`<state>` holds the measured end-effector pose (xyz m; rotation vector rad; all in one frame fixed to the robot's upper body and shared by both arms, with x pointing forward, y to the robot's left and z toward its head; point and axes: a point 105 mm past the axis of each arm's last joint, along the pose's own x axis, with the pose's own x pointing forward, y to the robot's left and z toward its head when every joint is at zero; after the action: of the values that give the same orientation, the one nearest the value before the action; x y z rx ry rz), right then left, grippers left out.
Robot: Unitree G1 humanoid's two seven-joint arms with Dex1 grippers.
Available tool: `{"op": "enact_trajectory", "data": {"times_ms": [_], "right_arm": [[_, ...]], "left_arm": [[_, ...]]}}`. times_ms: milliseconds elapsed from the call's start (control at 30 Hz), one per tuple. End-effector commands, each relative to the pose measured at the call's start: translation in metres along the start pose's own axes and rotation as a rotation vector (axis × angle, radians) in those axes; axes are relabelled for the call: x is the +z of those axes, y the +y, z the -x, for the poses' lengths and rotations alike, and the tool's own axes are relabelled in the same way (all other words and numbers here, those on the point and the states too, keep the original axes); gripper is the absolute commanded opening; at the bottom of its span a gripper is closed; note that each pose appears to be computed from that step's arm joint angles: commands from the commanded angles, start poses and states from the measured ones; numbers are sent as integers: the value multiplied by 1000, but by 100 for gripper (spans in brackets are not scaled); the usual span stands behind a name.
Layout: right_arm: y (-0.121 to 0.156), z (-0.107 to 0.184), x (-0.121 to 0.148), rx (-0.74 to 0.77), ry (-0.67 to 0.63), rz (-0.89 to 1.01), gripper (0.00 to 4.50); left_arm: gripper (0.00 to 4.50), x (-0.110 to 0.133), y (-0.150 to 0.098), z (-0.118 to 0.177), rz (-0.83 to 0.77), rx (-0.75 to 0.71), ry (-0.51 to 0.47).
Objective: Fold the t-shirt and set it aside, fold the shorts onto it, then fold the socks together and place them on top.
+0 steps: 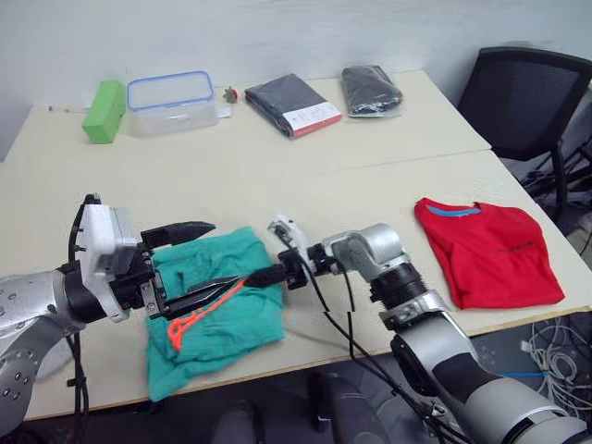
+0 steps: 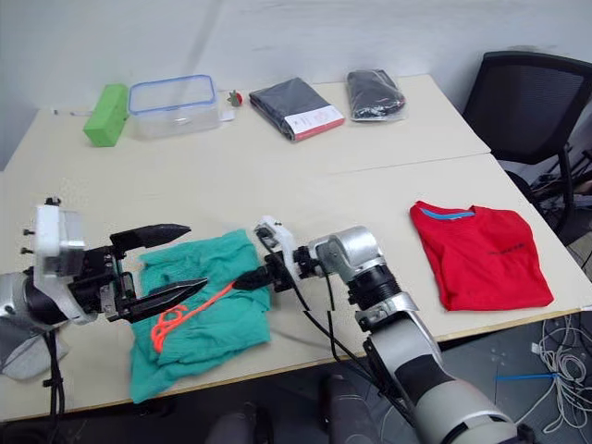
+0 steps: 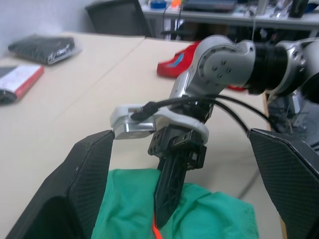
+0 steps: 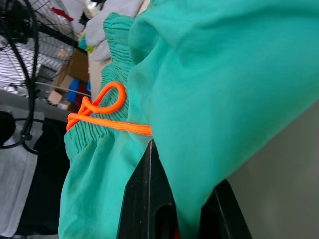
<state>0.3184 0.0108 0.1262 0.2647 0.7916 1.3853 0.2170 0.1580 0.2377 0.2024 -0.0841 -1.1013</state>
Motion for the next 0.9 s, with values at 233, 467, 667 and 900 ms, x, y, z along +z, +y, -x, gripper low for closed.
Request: {"op": "enact_trajectory", "data": {"times_ms": [233,467,667,900], "right_arm": [[35,171,10,-216,-52,231,2],[33,285,-14,-523,89,265,2],[18,356,-28,-747,152,252,2],[-32,403,-44,-1066,145,254,2]], "left_arm": [[450,12,-17,-41,3,-251,-77],[450,10,-12,-49,-10,-295,-78],[450,8,-10,-51,-20,-301,-75],[450,8,-14,-55,-39,-323,-78]]}}
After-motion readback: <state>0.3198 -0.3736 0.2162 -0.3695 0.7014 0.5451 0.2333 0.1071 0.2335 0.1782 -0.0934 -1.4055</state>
